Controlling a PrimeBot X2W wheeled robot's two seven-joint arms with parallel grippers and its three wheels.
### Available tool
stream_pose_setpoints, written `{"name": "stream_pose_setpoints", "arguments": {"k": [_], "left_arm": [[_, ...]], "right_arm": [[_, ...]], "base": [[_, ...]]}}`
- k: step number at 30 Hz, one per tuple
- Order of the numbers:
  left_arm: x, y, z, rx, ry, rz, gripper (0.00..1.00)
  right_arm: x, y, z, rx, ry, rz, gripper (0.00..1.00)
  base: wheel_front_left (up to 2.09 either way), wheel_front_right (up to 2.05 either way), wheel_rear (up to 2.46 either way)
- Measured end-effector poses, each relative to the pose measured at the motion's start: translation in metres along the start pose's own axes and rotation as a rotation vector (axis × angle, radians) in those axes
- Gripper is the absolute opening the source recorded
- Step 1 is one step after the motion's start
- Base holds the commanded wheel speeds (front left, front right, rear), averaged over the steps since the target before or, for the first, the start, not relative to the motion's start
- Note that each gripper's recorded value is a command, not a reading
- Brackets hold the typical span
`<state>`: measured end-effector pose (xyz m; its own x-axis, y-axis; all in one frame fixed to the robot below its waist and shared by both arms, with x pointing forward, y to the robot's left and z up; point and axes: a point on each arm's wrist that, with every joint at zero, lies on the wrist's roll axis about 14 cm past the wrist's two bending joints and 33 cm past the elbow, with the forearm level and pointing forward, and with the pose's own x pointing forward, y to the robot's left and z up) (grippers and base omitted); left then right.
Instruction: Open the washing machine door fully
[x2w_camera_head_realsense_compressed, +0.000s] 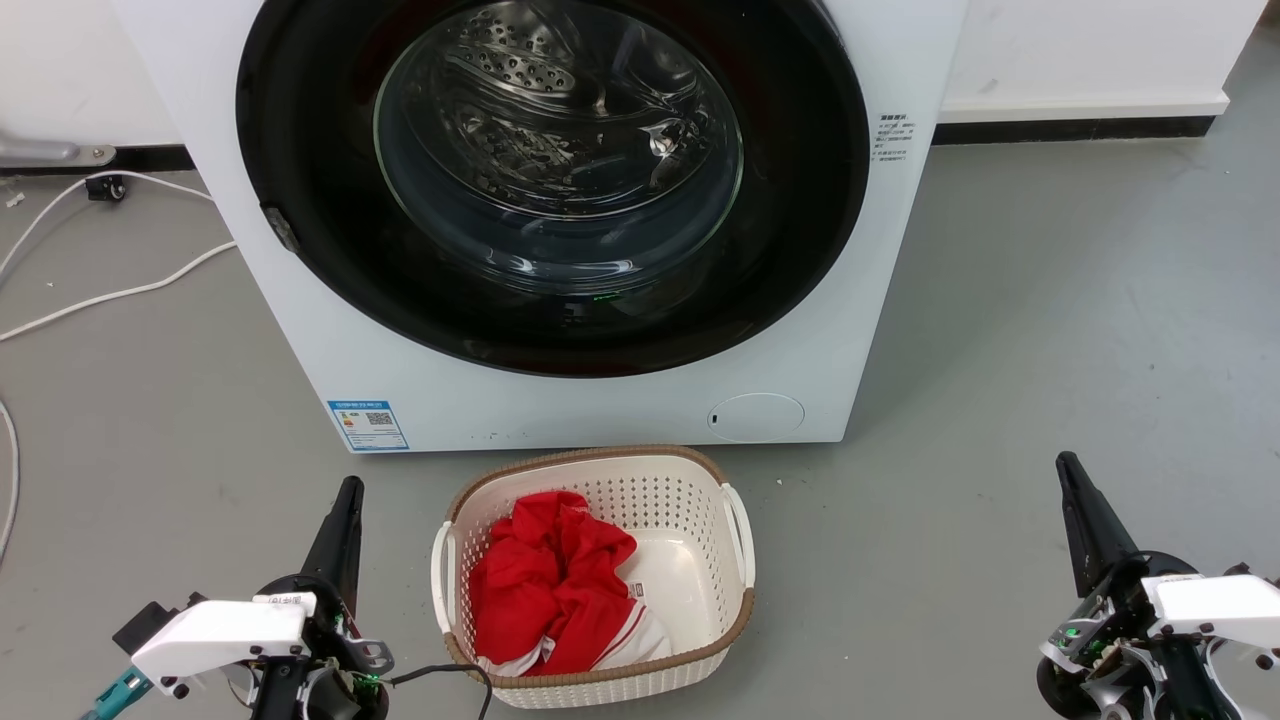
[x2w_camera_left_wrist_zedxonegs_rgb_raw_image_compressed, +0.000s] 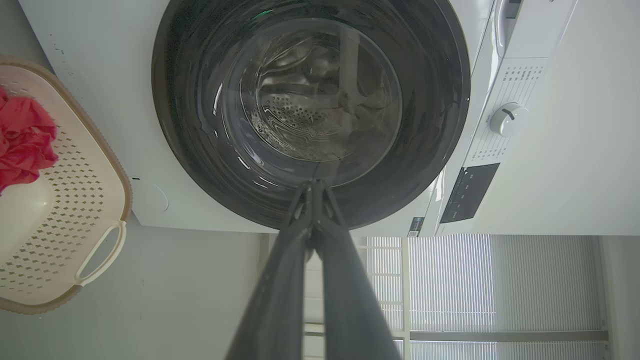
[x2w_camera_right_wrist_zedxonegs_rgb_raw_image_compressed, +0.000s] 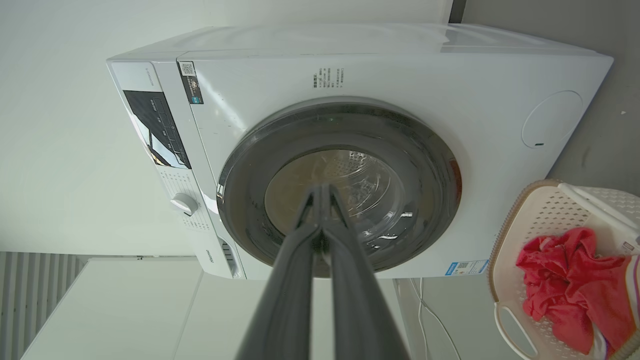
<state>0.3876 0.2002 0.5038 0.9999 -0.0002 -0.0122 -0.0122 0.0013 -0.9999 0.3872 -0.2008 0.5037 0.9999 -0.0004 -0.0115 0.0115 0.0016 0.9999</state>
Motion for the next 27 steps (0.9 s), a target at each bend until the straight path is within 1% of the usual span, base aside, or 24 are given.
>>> {"name": "stream_pose_setpoints", "arguments": {"k": [26,27], "left_arm": [[0.0,0.0001,-0.0002,-0.002,0.001,0.0,0.0],[0.0,0.0001,-0.0002,-0.002,0.001,0.0,1.0]], "right_arm": [[0.0001,0.0001,0.0003,0.002,-0.001,0.001,0.0],[0.0,0.0001,0.0004,0.002,-0.002,0.0,1.0]], "base": [[0.0,0.0,0.0],[0.0,0.0,0.0]]}}
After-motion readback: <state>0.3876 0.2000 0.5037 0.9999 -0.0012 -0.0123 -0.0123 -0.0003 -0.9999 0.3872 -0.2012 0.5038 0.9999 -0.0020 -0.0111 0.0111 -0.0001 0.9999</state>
